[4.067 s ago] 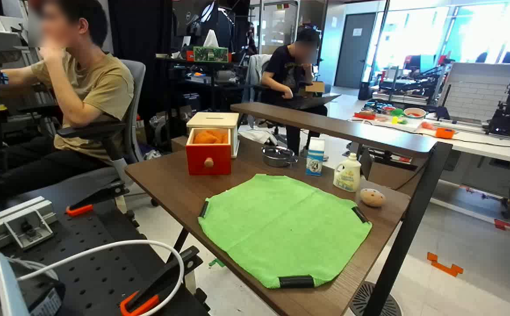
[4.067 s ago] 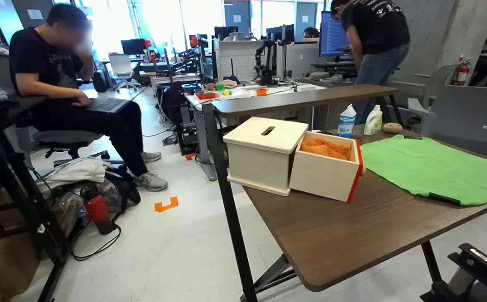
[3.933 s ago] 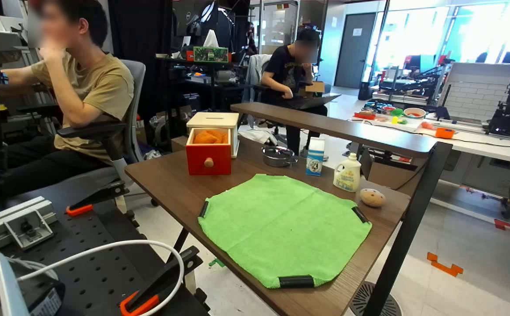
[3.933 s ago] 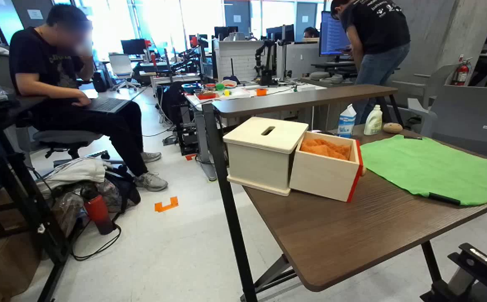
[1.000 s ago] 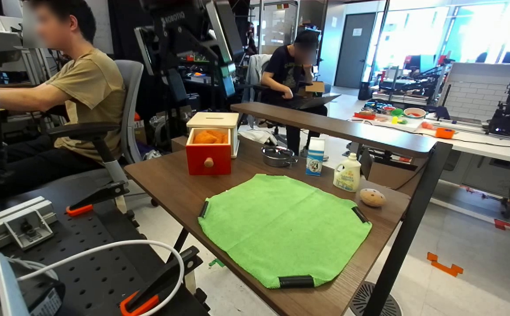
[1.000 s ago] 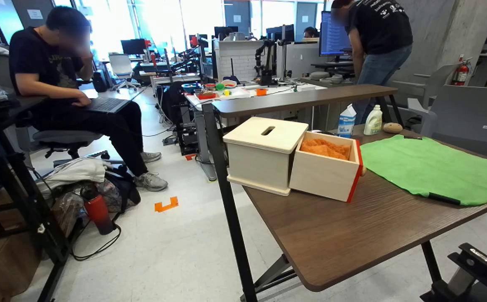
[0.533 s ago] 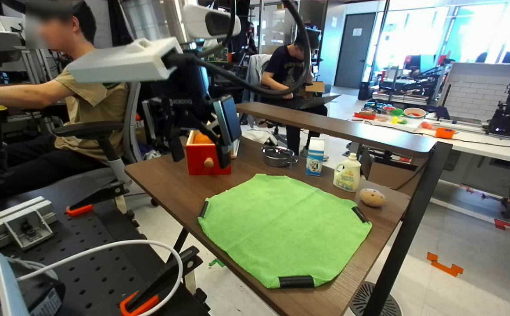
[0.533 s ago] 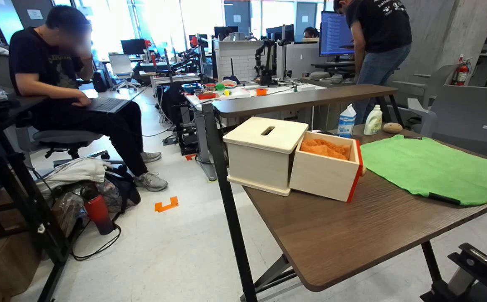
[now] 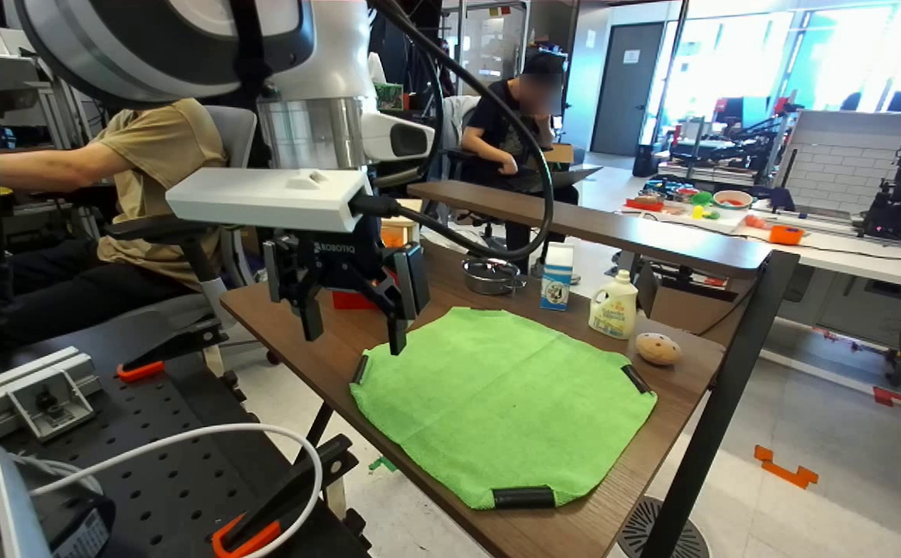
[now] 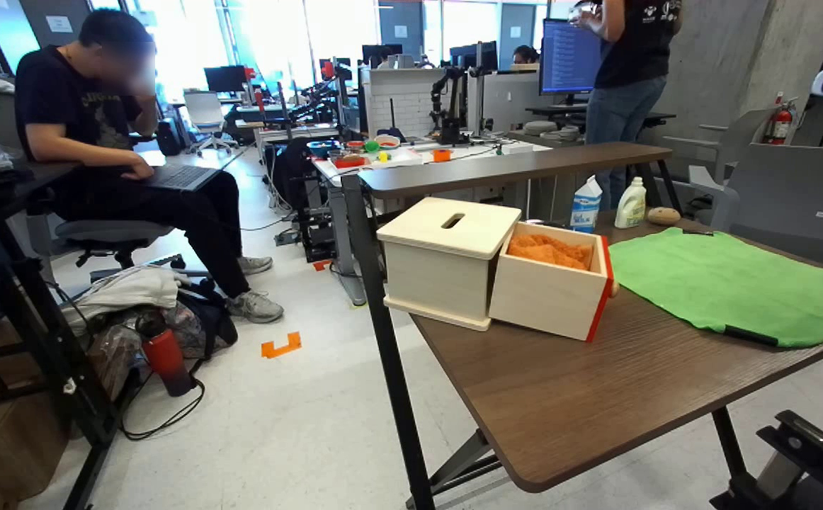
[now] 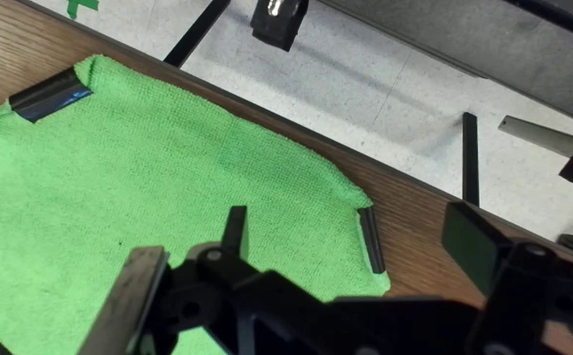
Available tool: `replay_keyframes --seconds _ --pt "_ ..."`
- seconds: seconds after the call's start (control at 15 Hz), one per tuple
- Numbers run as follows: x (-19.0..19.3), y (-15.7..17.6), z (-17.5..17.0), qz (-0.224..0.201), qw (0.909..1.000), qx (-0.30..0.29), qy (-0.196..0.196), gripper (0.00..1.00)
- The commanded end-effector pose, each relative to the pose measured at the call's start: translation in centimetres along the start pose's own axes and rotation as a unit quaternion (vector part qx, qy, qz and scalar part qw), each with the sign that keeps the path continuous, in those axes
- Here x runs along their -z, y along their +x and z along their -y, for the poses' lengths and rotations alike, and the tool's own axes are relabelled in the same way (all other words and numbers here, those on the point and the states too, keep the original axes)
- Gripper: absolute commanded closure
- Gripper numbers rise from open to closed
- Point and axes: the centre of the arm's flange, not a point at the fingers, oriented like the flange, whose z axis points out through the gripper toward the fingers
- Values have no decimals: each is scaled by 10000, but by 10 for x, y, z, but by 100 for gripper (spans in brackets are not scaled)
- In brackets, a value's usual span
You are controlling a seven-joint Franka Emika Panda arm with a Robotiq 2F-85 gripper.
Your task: Fold the cloth on the table
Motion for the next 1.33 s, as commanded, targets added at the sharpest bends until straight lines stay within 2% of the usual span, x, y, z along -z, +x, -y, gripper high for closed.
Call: replay_keyframes --seconds 0.0,0.87,0.93,1.0,1.07,1.27 --pt "-23 22 -3 64 9994 326 14 0" --pt "-71 63 21 265 9965 796 27 0" --pt "-73 66 22 267 9963 818 22 6" --pt "-75 69 23 264 9961 838 24 25" --pt "-77 71 24 266 9960 854 22 35" --pt "-80 75 27 270 9956 901 16 57"
